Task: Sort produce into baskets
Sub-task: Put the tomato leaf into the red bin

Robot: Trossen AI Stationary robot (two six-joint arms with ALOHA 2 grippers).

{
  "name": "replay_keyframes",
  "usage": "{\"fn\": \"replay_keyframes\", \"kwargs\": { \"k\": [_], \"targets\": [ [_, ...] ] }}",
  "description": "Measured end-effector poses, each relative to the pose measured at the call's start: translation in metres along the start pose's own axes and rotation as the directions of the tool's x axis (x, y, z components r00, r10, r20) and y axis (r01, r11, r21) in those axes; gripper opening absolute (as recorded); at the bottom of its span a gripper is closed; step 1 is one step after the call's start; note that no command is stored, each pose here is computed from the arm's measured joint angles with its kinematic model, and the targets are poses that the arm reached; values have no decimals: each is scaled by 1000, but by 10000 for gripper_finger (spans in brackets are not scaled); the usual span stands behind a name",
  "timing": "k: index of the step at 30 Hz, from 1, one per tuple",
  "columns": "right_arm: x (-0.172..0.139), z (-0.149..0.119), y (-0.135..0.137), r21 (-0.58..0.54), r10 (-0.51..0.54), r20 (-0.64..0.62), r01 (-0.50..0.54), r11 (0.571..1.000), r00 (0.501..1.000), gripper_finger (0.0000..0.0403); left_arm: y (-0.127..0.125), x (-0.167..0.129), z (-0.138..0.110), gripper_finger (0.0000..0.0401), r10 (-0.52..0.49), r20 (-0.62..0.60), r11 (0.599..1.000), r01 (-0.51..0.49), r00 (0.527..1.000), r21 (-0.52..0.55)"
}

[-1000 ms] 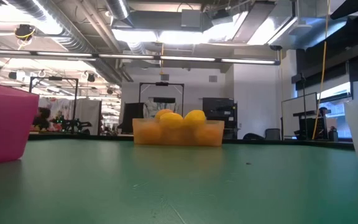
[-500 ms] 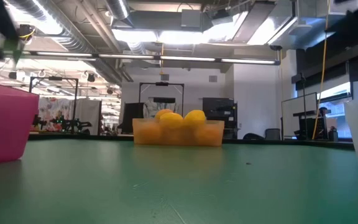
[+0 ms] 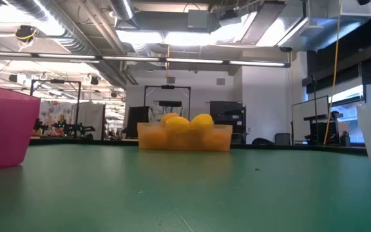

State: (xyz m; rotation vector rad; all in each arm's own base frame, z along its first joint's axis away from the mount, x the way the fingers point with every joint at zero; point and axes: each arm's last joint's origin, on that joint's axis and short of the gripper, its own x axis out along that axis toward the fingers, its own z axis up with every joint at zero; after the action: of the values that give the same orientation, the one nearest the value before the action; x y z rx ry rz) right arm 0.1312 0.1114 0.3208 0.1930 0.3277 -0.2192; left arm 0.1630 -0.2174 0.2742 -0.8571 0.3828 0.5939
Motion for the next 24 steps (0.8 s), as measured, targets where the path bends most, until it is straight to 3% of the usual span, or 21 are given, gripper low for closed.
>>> {"fn": "replay_keyframes", "kwargs": {
  "k": [5, 11, 14, 17, 24],
  "targets": [
    [61, 0, 32, -41, 132, -61, -135, 990, 989, 374, 0, -1, 0, 185, 0, -2, 1000, 0, 1000, 12],
    [136, 13, 45, 31, 411, 51, -413, 910, 910, 374, 2, -6, -4, 185, -12, -18, 1000, 12, 1000, 24],
    [167, 17, 43, 39, 417, 52, -419, 907, 907, 374, 3, -10, -7, 185, -23, -30, 999, 24, 999, 28],
    [193, 23, 49, -22, 426, 35, -426, 905, 904, 374, 4, -14, -9, 185, -34, -40, 999, 34, 999, 16],
    [243, 39, 85, -156, 516, -22, -512, 845, 857, 374, 5, -16, -10, 185, -40, -42, 999, 41, 998, 20]
  ]
}}
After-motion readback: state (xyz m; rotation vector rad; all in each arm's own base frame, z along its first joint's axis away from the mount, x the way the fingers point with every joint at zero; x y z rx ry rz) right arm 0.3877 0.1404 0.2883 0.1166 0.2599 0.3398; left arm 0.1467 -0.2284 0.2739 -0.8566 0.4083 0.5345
